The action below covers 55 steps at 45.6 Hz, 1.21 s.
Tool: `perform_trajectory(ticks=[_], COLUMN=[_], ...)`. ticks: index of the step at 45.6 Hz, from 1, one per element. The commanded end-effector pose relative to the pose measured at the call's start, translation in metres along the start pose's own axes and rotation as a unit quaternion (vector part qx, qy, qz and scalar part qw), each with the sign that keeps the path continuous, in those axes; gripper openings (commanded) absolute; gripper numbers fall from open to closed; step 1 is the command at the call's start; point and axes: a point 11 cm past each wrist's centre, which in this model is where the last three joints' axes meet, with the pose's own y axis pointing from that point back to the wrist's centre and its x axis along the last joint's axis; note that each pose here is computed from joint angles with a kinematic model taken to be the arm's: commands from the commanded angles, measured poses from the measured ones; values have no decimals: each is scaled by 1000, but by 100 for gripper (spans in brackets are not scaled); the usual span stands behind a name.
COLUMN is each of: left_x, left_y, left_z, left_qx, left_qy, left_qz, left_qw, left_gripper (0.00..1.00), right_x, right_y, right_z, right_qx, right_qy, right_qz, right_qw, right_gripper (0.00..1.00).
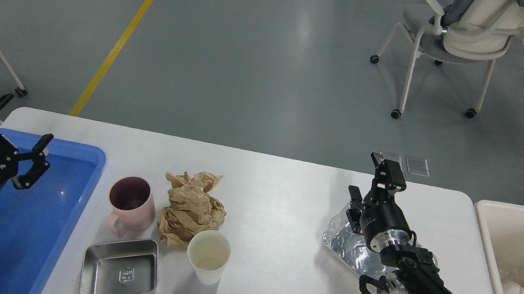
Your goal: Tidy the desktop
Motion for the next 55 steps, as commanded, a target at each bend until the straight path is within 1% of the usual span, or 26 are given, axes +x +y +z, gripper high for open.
perform_trajectory(ticks=[1,19,34,41,55], left_x=[0,-1,-5,-3,-1], left_y=[0,1,-4,-6,-3], left_z=[0,-4,4,9,13], left_qx=[-2,-2,-8,-11,-20], left_qy=[2,8,2,-3,-4], left_qz=[0,4,-7,0,-7], left_qw=[1000,1000,1000,1000,1000], left_gripper=[97,97,97,97,97], right_x=[-1,4,13,14,7], right_y=[-3,-4,-4,-4,-6], right_z=[-6,-11,-19,-20,-23], right_qx=[7,12,20,23,26], right_qy=[-4,-1,0,-2,-6], right_qz=[-4,3,11,13,-6], right_qw=[1000,1000,1000,1000,1000], right_gripper=[100,100,100,100,100])
